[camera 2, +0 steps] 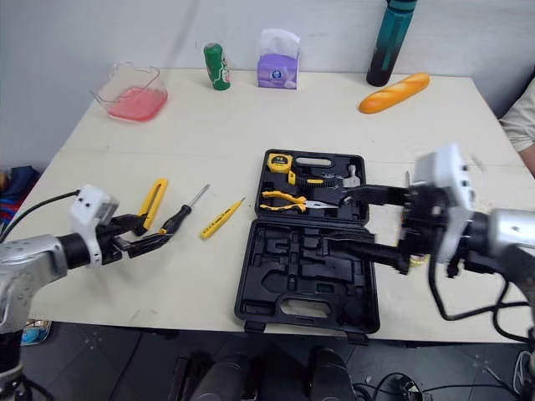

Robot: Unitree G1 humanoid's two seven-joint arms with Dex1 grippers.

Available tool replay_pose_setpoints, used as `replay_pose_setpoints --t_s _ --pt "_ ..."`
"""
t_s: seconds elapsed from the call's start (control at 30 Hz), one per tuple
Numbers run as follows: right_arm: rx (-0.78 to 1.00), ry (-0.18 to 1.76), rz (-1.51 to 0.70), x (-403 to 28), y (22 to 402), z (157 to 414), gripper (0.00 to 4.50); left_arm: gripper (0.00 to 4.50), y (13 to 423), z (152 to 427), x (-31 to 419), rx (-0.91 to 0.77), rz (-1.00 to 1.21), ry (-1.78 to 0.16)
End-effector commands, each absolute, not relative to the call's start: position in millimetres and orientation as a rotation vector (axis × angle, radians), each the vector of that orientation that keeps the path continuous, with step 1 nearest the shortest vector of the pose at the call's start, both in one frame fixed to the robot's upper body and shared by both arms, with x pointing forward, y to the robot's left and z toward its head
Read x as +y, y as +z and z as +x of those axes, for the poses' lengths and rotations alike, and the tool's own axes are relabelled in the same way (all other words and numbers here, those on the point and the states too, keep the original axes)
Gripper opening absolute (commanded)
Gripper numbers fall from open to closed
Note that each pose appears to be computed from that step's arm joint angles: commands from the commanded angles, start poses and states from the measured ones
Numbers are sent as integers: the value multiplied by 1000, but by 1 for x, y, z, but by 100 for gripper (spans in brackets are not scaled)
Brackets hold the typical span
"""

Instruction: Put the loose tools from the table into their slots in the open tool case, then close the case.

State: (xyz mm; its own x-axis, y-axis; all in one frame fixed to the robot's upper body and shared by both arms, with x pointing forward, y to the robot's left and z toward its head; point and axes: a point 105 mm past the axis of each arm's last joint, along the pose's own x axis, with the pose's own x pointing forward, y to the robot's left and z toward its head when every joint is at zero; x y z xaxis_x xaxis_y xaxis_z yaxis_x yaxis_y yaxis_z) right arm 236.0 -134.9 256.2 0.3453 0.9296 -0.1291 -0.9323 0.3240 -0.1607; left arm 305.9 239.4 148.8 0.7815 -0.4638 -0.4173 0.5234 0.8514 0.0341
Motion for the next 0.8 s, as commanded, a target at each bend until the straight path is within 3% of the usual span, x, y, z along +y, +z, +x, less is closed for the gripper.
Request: replay_pose_setpoints --t_s 0.03,0.17,0.2,0.3,0.43,0.47,0.63,0.8 --pt "-28 1320 -238 -107 258 235 446 450 144 319 235 411 174 -494" --pt "-65 1347 -246 -88 260 247 446 450 131 322 223 451 210 -513" --pt "-74 1348 -243 -84 261 250 449 425 129 323 221 458 202 -509" --pt "-95 1350 -236 -77 263 257 450 317 121 325 221 477 190 -484" --pt "-103 1348 -239 -75 261 262 450 121 123 327 223 471 167 -466" --pt "-104 1347 -239 -75 261 263 450 99 126 326 224 465 162 -465" --pt "-103 1340 -251 -79 260 263 450 99 162 325 228 383 231 -518" --pt "-64 1310 -269 -93 257 257 450 99 204 309 186 329 433 -872"
